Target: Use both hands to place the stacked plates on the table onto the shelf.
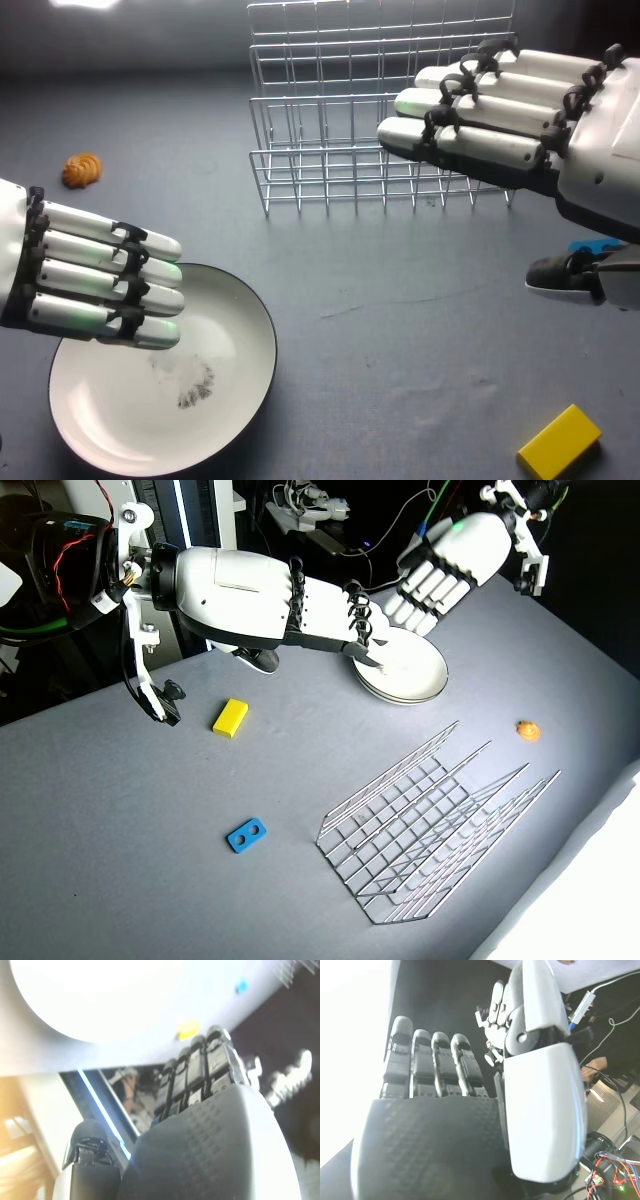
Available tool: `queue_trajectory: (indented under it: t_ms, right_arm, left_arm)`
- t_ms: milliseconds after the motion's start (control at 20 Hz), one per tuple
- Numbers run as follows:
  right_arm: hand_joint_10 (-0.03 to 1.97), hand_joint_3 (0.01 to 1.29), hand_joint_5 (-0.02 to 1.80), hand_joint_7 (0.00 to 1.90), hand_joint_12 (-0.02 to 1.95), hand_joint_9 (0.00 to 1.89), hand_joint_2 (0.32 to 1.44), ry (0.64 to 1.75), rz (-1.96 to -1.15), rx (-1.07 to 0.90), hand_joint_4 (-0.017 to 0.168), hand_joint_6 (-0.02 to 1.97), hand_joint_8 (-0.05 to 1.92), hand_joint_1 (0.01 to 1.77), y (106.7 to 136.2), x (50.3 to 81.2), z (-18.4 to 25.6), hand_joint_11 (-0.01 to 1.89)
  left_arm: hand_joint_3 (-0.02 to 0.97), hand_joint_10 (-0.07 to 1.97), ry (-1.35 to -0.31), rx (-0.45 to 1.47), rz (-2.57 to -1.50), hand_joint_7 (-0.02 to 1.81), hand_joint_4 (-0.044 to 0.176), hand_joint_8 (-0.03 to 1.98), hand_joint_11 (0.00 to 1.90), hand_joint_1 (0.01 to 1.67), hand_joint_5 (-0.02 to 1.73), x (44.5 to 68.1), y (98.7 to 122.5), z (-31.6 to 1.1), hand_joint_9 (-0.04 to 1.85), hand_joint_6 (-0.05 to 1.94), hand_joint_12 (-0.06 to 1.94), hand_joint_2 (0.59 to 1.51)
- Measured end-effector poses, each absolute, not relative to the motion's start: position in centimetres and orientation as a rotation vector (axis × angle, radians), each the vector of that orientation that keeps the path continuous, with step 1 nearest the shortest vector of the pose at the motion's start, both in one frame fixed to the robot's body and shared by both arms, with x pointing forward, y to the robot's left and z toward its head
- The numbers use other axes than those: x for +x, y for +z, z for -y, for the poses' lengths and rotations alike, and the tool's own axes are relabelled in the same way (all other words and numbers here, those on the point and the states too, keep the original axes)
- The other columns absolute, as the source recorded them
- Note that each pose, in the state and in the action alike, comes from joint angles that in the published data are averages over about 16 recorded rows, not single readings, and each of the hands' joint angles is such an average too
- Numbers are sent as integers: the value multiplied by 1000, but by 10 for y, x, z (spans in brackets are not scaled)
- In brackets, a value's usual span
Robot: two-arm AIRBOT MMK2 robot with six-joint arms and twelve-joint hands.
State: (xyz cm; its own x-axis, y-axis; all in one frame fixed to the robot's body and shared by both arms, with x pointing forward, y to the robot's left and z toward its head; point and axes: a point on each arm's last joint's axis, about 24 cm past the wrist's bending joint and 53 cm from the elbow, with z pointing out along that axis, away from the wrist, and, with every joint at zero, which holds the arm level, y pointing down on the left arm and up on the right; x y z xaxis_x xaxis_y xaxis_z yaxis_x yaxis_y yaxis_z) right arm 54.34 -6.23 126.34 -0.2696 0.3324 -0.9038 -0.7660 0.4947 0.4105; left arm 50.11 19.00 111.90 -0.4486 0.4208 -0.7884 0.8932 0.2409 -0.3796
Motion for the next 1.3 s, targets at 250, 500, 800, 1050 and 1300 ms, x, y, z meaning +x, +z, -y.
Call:
queue_trajectory:
  t_ms: [250, 500, 800, 1050, 1300]
  right_arm:
    - [9, 18, 57, 21, 354, 21, 957, 1105, -1499, -397, -1, 23, 13, 1220, 1263, 543, 62, 15]
    - [10, 18, 55, 20, 337, 19, 962, 1104, -1501, -399, -1, 22, 13, 1202, 1262, 543, 62, 15]
    - [10, 18, 60, 22, 332, 19, 966, 1102, -1503, -399, -1, 23, 13, 1196, 1261, 543, 62, 15]
    - [11, 18, 64, 22, 339, 18, 971, 1101, -1504, -401, -1, 22, 13, 1211, 1261, 543, 62, 15]
    - [11, 17, 63, 23, 334, 18, 973, 1099, -1506, -402, -1, 23, 14, 1218, 1260, 543, 62, 15]
  left_arm:
    - [10, 7, -1055, 1190, -2042, 16, -1, -15, 16, 14, 19, 513, 1098, -208, 21, -10, -10, 1165]
    - [10, 7, -990, 1217, -2061, 13, -1, -15, 17, 15, 18, 517, 1085, -221, 21, -10, -11, 1162]
    - [10, 7, -942, 1221, -2065, 11, -1, -15, 16, 16, 21, 522, 1078, -231, 20, -5, -10, 1163]
    - [10, 7, -933, 1228, -2075, 11, 1, -15, 17, 16, 24, 521, 1075, -234, 20, -1, -10, 1164]
    - [10, 7, -914, 1224, -2111, 11, 1, -15, 16, 17, 21, 520, 1067, -239, 20, 3, -9, 1165]
